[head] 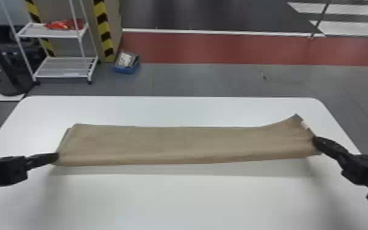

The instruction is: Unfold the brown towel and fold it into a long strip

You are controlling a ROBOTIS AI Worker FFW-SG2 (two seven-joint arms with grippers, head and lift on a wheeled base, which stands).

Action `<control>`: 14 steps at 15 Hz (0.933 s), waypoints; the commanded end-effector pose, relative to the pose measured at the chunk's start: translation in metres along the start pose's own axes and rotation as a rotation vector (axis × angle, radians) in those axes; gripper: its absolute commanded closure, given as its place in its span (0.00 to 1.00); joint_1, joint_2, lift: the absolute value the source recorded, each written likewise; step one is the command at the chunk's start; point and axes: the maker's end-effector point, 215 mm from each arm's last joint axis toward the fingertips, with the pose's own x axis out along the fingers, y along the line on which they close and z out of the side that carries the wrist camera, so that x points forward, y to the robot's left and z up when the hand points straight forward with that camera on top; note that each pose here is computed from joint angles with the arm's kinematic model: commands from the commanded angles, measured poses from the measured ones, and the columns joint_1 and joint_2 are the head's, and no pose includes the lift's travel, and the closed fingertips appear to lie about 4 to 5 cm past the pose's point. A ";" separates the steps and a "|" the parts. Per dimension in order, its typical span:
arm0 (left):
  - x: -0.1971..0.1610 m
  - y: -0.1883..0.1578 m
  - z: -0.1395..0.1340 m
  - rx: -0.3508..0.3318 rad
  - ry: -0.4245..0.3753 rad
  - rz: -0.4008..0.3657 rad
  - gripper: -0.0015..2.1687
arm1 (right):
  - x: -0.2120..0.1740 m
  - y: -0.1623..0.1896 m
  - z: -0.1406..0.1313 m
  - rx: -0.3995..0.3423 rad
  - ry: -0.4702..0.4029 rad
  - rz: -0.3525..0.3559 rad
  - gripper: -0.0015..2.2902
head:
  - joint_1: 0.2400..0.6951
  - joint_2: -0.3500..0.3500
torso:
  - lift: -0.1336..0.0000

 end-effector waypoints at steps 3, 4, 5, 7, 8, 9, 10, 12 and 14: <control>-0.015 -0.006 -0.026 0.001 0.035 -0.001 0.75 | -0.021 -0.003 -0.019 0.023 0.012 -0.006 0.67 | 1.00 0.39 | 0.07; -0.014 -0.008 -0.032 -0.004 0.042 -0.002 0.75 | -0.022 -0.002 -0.022 0.019 0.010 -0.009 0.67 | 1.00 0.38 | 0.07; -0.012 -0.010 -0.036 -0.006 0.045 -0.001 0.73 | -0.021 -0.001 -0.024 0.016 0.009 -0.008 0.67 | 1.00 0.38 | 0.07; -0.010 -0.014 -0.032 -0.004 0.022 0.011 0.56 | -0.019 0.004 -0.026 0.020 0.003 -0.001 0.59 | 1.00 0.37 | 0.07; -0.012 -0.014 -0.027 0.004 0.005 0.014 0.40 | -0.020 0.006 -0.021 0.020 -0.012 0.002 0.38 | 1.00 0.37 | 0.07; -0.015 -0.016 -0.020 0.017 -0.010 0.013 0.20 | -0.022 0.005 -0.020 0.017 -0.015 0.001 0.12 | 1.00 0.38 | 0.07; -0.020 -0.013 -0.013 0.041 -0.033 0.030 0.07 | -0.023 0.005 -0.017 0.013 -0.019 0.001 0.02 | 1.00 0.38 | 0.07; -0.029 -0.010 0.001 0.050 -0.080 0.038 0.01 | -0.023 0.006 -0.009 0.001 -0.031 0.001 0.01 | 1.00 0.38 | 0.07; -0.038 -0.002 0.013 0.064 -0.116 0.069 0.01 | -0.026 0.008 0.010 -0.038 -0.054 -0.010 0.01 | 1.00 0.39 | 0.07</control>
